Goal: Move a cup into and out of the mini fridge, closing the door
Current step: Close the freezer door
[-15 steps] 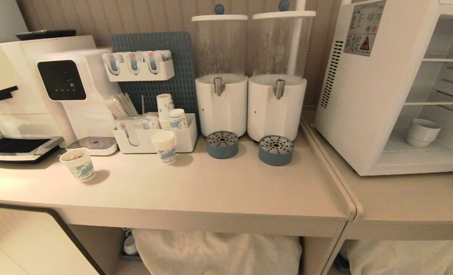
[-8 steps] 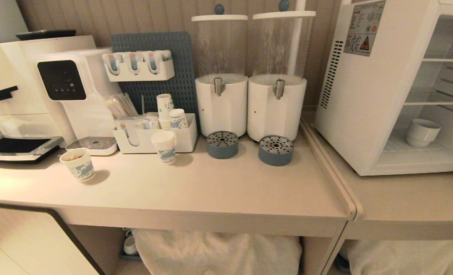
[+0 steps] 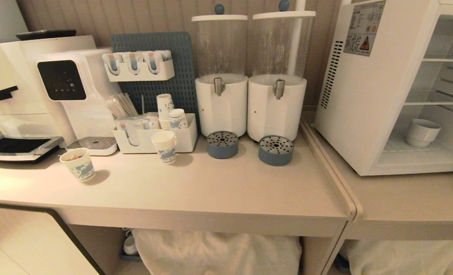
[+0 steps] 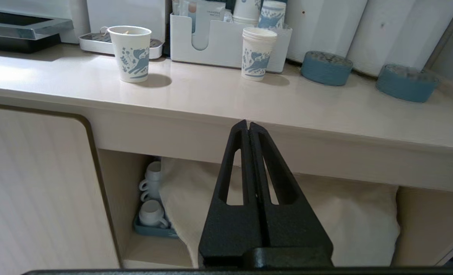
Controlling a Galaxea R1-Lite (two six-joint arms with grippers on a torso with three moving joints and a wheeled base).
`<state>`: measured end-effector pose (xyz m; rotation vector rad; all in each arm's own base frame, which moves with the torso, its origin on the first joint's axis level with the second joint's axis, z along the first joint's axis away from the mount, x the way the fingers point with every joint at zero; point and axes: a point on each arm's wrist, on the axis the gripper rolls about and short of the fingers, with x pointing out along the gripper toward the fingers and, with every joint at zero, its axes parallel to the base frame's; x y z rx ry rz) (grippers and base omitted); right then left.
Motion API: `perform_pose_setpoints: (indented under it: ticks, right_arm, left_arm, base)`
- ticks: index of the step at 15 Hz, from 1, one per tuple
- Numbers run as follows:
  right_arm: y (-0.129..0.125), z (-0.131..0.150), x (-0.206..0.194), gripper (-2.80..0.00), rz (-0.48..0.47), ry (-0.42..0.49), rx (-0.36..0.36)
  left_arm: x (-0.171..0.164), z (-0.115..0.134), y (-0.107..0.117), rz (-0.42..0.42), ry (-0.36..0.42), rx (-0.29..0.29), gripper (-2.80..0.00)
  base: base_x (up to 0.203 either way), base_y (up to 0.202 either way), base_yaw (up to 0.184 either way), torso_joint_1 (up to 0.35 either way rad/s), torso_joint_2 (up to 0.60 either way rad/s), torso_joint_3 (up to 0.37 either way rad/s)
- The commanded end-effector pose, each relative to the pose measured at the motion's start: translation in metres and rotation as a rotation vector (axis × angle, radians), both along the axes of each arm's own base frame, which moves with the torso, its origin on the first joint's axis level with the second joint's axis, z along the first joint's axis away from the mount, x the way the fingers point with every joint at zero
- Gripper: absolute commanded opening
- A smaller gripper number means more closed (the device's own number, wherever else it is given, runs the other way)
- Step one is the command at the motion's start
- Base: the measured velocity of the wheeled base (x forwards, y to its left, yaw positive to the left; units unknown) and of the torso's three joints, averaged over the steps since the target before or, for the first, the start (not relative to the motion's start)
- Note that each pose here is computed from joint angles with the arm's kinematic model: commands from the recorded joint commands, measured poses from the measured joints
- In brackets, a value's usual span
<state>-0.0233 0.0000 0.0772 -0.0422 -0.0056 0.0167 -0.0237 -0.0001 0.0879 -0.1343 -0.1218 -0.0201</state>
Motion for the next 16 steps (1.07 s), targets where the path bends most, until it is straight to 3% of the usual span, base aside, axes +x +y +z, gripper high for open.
perform_pose_setpoints:
  ticks: [1, 10, 16]
  right_arm:
    - [-0.0001, -0.0003, 0.0004, -2.80, -0.003, -0.001, 0.008]
    - [-0.0002, -0.0005, 0.0004, -2.80, -0.007, 0.001, 0.025]
    - [-0.0002, -0.0005, 0.0004, -2.80, -0.007, 0.001, 0.025]
  left_arm:
    - [0.0030, -0.0110, 0.0000, 0.002, 0.035, 0.005, -2.80]
    - [0.0030, -0.0104, 0.0000, -0.001, 0.030, -0.017, -2.80]
    - [0.0030, -0.0104, 0.0000, -0.001, 0.030, -0.017, -2.80]
  base:
    - [0.000, 0.000, 0.000, 0.000, 0.00, 0.000]
    - [0.000, 0.000, 0.000, 0.000, 0.00, 0.000]
    - [-0.186, 0.000, 0.000, 0.001, 0.00, 0.003]
